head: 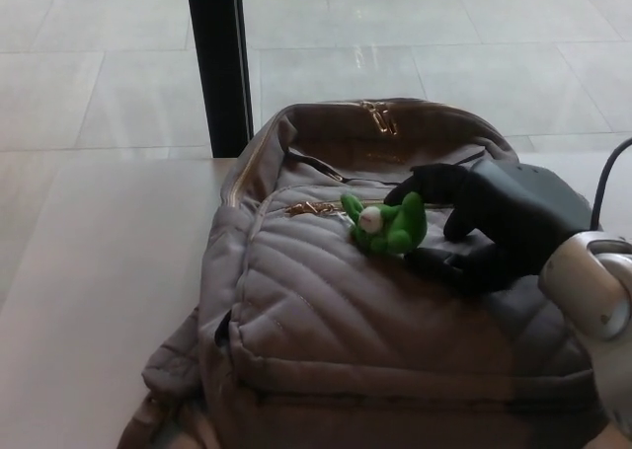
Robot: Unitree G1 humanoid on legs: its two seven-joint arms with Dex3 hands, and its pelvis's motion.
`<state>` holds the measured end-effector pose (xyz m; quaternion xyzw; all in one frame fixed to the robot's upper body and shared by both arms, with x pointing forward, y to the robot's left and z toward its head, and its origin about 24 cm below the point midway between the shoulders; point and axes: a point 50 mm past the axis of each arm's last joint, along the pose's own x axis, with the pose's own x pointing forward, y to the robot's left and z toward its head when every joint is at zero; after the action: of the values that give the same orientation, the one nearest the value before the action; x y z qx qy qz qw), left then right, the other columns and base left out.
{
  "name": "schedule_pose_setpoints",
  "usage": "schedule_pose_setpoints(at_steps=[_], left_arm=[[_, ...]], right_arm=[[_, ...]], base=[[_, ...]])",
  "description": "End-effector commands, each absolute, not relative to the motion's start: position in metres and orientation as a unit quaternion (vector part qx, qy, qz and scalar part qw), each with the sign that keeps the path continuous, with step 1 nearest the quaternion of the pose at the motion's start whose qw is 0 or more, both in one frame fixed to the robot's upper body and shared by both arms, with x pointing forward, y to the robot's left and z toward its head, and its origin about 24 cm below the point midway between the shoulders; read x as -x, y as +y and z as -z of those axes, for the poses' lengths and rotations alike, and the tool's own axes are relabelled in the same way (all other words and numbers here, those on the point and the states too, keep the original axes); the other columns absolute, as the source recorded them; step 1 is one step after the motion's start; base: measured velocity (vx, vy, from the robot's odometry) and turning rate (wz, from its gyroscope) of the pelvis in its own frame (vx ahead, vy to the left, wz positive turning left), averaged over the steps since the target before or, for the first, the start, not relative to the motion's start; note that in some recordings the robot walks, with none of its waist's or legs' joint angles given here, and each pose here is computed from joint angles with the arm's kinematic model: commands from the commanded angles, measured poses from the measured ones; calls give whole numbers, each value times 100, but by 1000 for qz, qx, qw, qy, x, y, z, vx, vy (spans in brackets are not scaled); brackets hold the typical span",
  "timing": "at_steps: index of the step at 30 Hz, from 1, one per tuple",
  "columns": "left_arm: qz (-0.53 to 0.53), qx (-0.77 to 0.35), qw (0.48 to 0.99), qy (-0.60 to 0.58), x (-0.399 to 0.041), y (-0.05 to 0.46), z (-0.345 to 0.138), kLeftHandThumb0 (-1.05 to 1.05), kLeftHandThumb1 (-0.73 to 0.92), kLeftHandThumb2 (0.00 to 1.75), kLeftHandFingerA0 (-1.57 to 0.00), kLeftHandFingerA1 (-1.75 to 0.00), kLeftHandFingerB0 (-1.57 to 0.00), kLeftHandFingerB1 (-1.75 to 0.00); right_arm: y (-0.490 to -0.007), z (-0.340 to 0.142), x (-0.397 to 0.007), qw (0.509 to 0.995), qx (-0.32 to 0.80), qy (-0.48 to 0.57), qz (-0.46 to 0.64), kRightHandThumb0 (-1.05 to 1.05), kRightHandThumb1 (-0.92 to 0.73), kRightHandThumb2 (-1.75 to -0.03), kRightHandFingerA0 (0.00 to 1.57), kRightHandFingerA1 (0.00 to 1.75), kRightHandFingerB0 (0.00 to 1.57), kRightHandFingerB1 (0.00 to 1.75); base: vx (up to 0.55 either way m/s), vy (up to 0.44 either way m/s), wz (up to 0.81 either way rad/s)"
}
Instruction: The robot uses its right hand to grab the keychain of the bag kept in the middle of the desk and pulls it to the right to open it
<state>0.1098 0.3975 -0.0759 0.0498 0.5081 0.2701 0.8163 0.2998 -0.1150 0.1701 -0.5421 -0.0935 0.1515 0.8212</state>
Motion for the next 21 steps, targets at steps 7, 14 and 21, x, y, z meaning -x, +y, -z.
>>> schedule_pose_setpoints(at_steps=[7,14,21], left_arm=[[-259,-74,828,492,-112,396,76,-55,54,137,-126,-134,-81,-105],[-264,-65,831,484,-112,396,75,-90,53,144,-85,-122,-71,-108],[-270,-65,829,486,-112,396,76,-103,62,148,-97,-127,-82,-112]], right_arm=[[-92,-164,-287,823,513,-150,-192,-39,-75,-62,109,108,64,46],[-90,-168,-286,823,506,-165,-197,-40,-71,-62,104,100,56,45],[-94,-165,-286,815,517,-167,-202,-29,-64,-75,96,168,79,60]], base=[[0,0,0],[0,0,0],[0,0,0]])
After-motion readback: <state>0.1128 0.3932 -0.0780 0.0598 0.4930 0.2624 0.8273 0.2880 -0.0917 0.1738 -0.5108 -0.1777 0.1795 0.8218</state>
